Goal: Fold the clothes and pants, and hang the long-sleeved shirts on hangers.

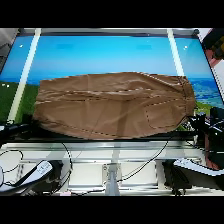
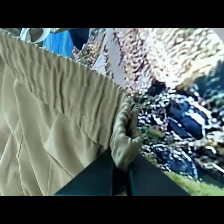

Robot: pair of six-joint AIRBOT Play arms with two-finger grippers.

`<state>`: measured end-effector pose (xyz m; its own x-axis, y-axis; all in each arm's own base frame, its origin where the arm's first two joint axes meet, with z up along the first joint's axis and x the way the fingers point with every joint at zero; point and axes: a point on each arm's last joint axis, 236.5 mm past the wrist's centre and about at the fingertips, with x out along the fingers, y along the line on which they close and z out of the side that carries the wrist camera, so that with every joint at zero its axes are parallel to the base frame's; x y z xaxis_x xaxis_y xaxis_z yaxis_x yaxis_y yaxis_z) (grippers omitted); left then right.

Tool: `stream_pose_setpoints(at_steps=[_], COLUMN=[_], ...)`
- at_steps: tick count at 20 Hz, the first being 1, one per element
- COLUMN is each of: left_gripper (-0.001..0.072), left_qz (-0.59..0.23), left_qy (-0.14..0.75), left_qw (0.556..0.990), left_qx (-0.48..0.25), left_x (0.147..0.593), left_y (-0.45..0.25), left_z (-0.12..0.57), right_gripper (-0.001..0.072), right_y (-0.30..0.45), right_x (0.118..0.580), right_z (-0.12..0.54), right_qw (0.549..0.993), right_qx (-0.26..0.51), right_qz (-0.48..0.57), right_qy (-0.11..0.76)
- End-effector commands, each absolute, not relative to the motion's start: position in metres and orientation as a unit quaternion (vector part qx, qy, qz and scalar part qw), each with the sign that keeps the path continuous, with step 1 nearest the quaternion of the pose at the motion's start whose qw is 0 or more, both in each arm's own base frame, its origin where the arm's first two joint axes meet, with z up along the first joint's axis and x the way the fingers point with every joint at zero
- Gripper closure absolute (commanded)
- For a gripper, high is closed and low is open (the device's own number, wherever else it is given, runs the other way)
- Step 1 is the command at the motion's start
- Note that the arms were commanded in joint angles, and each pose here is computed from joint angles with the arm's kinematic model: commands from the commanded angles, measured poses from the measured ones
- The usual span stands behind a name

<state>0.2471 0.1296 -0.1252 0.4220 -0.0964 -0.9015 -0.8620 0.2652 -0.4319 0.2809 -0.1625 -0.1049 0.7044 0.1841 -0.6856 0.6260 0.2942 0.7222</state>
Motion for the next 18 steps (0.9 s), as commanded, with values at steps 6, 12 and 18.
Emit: stream_pose_setpoints(at_steps=[6,12,18], left_gripper=[0.0680,0.0680,0.0680], left_qz=[0.223,0.228,0.241], left_qy=[0.476,0.366,0.285], left_qw=[0.715,0.842,0.884], left_qx=[-0.460,-0.324,-0.281], left_x=[0.259,0.278,0.276], left_y=[0.130,0.174,0.175], left_z=[-0.098,0.021,0.080], right_gripper=[0.0667,0.0667,0.0668], right_y=[-0.146,-0.144,-0.162], right_x=[0.283,0.280,0.277], right_z=[-0.096,-0.047,0.022], right_qw=[0.725,0.785,0.792], right_qx=[0.576,0.493,0.502], right_qz=[-0.112,-0.085,-0.158], right_qy=[0.361,0.365,0.309])
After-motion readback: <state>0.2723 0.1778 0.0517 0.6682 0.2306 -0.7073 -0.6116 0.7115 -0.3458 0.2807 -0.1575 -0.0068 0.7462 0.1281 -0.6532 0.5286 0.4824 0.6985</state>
